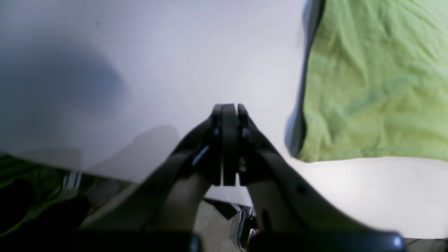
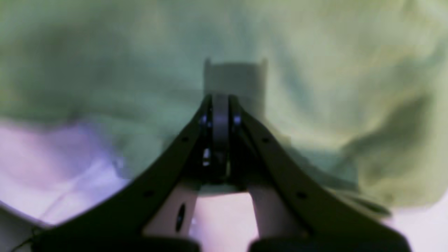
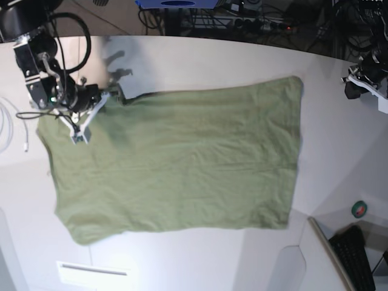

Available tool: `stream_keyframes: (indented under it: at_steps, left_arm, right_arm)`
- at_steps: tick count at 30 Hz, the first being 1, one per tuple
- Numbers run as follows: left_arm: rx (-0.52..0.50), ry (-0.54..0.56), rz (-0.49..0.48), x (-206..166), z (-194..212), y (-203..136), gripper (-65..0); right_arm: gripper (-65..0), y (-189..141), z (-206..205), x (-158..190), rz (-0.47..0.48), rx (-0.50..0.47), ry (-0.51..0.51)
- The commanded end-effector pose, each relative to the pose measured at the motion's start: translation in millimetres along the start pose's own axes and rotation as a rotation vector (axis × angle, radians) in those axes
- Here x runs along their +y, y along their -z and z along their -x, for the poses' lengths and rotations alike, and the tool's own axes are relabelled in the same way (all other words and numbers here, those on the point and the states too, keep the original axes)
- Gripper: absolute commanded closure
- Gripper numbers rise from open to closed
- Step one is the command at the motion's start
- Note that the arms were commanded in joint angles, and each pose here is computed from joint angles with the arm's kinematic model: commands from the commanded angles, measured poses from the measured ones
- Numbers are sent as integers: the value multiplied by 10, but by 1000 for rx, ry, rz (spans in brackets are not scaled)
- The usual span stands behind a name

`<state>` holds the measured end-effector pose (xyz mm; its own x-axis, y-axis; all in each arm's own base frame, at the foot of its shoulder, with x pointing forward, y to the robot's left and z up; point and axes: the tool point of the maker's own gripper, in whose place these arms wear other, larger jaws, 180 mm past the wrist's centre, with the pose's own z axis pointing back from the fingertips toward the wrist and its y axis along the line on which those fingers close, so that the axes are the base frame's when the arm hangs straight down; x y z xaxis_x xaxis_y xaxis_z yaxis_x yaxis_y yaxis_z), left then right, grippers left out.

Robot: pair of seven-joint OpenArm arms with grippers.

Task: Layout the t-shirt on the table in an organized manner, then fold the t-shirt properly
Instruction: 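Release the shirt with the left gripper and lift it away, then grasp the shirt's collar-side corners with both grippers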

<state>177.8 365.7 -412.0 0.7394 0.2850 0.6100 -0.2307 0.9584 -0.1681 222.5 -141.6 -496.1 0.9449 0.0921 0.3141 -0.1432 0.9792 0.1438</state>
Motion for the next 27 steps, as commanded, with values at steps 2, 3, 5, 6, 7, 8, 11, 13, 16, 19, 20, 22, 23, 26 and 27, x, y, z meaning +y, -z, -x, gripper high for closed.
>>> stream_keyframes:
  at_steps: [2, 3, 5, 6, 7, 8, 11, 13, 16, 19, 20, 22, 23, 26, 27]
  left_arm:
    - [-40, 19, 4, 16, -151, -46, 0]
    - [-41, 19, 4, 14, -157, -44, 0]
    - [-52, 19, 7, 1, -201, -33, 0]
    - [-52, 18, 7, -3, -202, -29, 0]
    - [-54, 18, 8, -5, -208, -28, 0]
    - [-57, 18, 9, -9, -220, -25, 0]
    - [-58, 18, 9, -11, -227, -23, 0]
    - [-58, 18, 9, -11, -227, -23, 0]
    - [-51, 23, 15, -36, -213, -9, 0]
    - [-43, 8, 21, -61, -147, -1, 0]
    - [-42, -6, 24, -80, -106, 7, 0]
    - [-40, -22, 35, -135, -51, 28, -97]
    - [-36, -23, 50, -190, -13, 50, -181]
    - [-37, -10, 110, -363, 67, 88, -341]
    - [-37, 2, 137, -434, 99, 96, -385]
  right_arm:
    - [0, -133, -108, 101, -23, -62, -20]
    - [0, -168, -85, 146, -33, -69, -22]
    - [0, -229, -16, 147, -36, -80, 7]
    - [0, -245, 18, 119, -32, -81, 25]
    - [0, -244, 45, 111, -32, -80, 46]
    - [0, -251, 69, 59, -23, -81, 70]
    - [0, -313, 79, -93, 5, -98, 118]
    - [0, -439, 21, -229, 32, -141, 150]
    - [0, -698, 55, -540, 98, -209, 238]
    - [0, -880, 130, -765, 149, -266, 358]
    - [0, -911, 145, -809, 155, -279, 381]
    - [0, -955, 144, -830, 134, -309, 375]
    - [0, -971, 148, -825, 120, -324, 373]
    - [0, -1010, 142, -810, 91, -368, 381]
    - [-39, -1027, 146, -818, 86, -379, 385]
